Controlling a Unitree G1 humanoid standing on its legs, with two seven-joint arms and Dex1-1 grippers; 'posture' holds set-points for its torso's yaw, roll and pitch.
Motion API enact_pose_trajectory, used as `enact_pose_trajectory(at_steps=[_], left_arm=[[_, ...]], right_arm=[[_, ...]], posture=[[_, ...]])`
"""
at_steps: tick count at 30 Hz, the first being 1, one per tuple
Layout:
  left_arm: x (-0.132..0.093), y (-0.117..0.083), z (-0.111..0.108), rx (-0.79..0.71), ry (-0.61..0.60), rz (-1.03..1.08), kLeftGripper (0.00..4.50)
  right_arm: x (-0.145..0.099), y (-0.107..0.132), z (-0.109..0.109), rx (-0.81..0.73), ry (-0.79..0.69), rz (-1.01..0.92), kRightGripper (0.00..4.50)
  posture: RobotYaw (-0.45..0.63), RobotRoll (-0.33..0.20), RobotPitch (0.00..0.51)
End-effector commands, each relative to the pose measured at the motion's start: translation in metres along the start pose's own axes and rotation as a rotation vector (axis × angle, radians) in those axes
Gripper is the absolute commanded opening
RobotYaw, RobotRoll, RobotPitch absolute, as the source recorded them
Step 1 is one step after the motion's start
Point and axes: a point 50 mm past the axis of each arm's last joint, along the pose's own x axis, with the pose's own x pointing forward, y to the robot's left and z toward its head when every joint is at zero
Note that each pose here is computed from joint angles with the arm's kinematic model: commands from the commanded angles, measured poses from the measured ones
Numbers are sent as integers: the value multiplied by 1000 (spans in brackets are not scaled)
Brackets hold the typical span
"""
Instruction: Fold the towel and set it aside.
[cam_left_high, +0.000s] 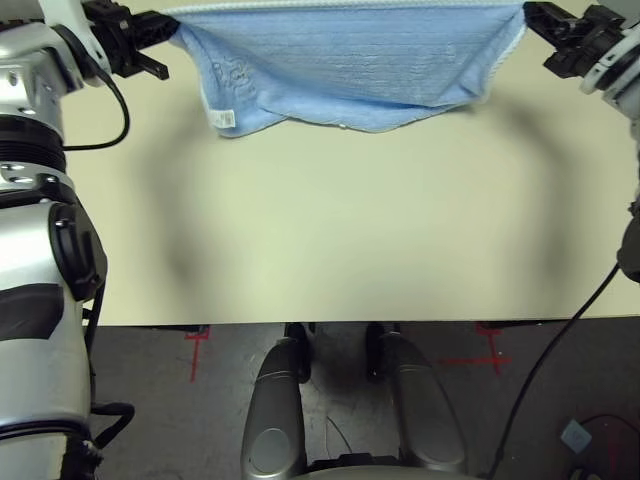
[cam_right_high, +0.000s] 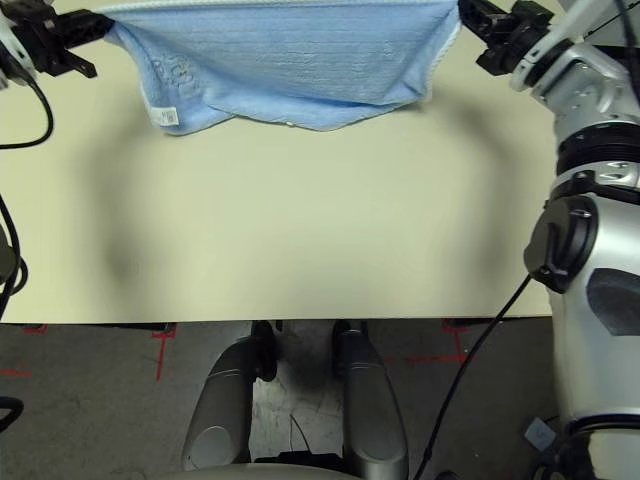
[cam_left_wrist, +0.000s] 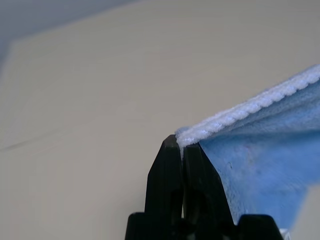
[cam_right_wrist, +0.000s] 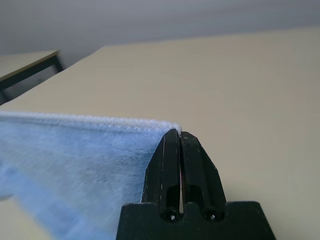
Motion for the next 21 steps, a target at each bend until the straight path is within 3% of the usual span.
enact_pose_trajectory(at_steps=[1,3,6,10,15,17,18,21], left_arm=[[-7,19,49,-4,-298,238,23],[-11,20,78,-64,-484,280,23],[-11,17,86,-118,-566,238,23],[-5,9,33,-39,-282,67,23],[-16,8,-18,28,44,-150,23],[-24,8,-32,50,157,-230,23],[-28,8,-38,55,207,-261,23],[-35,9,-46,61,287,-320,23]], right_arm=[[-5,-13,48,-33,-289,-156,0],[-10,-16,67,-18,-426,-182,0],[-15,-20,67,-16,-456,-174,0],[-17,-20,23,-20,-217,-56,0],[-28,-16,-22,-84,92,143,0],[-33,-15,-32,-107,189,204,0],[-37,-17,-37,-191,242,227,0],[-46,-20,-44,-286,324,275,0]], posture=[[-6,0,361],[-8,0,363],[-11,0,368],[-17,0,373],[-27,0,375],[-27,0,374],[-29,0,374],[-30,0,372]])
